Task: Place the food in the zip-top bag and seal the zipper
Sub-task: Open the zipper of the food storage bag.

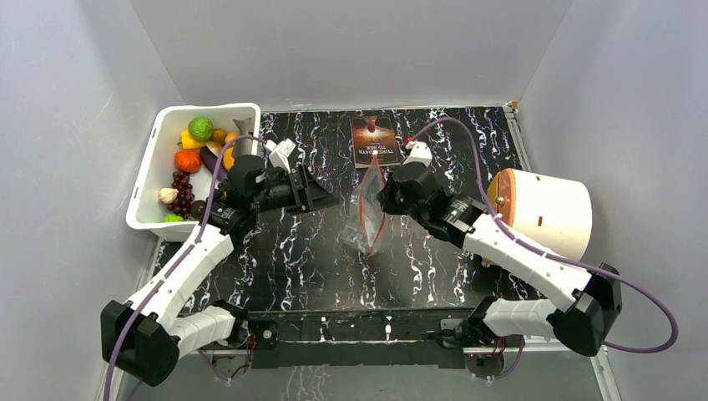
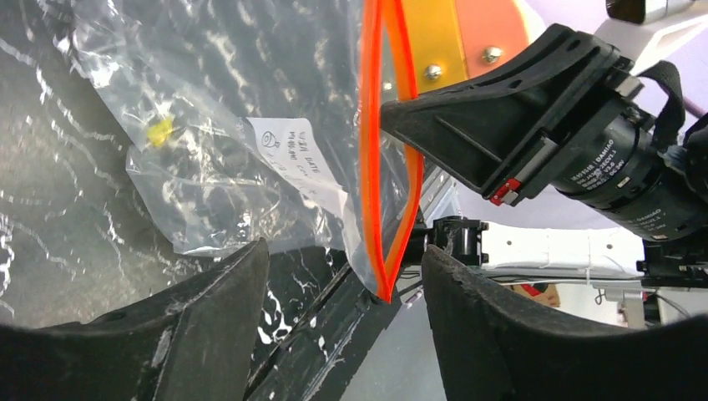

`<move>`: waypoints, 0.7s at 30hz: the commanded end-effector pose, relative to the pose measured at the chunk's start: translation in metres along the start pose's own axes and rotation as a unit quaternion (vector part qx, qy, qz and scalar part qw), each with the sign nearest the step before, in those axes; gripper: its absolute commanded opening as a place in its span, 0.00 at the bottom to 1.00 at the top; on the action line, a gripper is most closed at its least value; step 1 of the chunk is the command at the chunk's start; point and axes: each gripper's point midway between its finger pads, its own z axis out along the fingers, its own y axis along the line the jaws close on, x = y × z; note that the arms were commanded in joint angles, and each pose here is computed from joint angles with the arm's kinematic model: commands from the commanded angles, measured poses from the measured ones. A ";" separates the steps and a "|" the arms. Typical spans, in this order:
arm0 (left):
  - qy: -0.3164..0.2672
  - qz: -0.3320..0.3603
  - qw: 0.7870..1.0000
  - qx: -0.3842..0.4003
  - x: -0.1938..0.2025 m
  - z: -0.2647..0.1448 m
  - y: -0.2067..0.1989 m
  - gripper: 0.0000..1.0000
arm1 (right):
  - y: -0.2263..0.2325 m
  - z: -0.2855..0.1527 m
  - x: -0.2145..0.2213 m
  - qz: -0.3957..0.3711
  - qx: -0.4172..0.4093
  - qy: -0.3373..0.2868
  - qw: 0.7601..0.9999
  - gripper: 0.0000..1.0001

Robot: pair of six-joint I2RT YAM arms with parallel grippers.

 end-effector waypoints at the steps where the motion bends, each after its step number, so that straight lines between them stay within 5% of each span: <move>1: -0.018 0.054 0.998 0.024 -0.017 0.002 -0.030 0.68 | -0.004 -0.026 -0.051 -0.028 0.053 -0.043 0.997 0.00; 9: 0.000 0.046 0.997 0.054 -0.007 0.026 -0.043 0.76 | 0.016 -0.017 -0.034 -0.026 0.028 0.020 0.999 0.00; 21: 0.016 0.068 0.995 -0.072 0.002 0.047 0.015 0.82 | 0.062 0.008 0.008 0.020 -0.093 0.062 0.994 0.00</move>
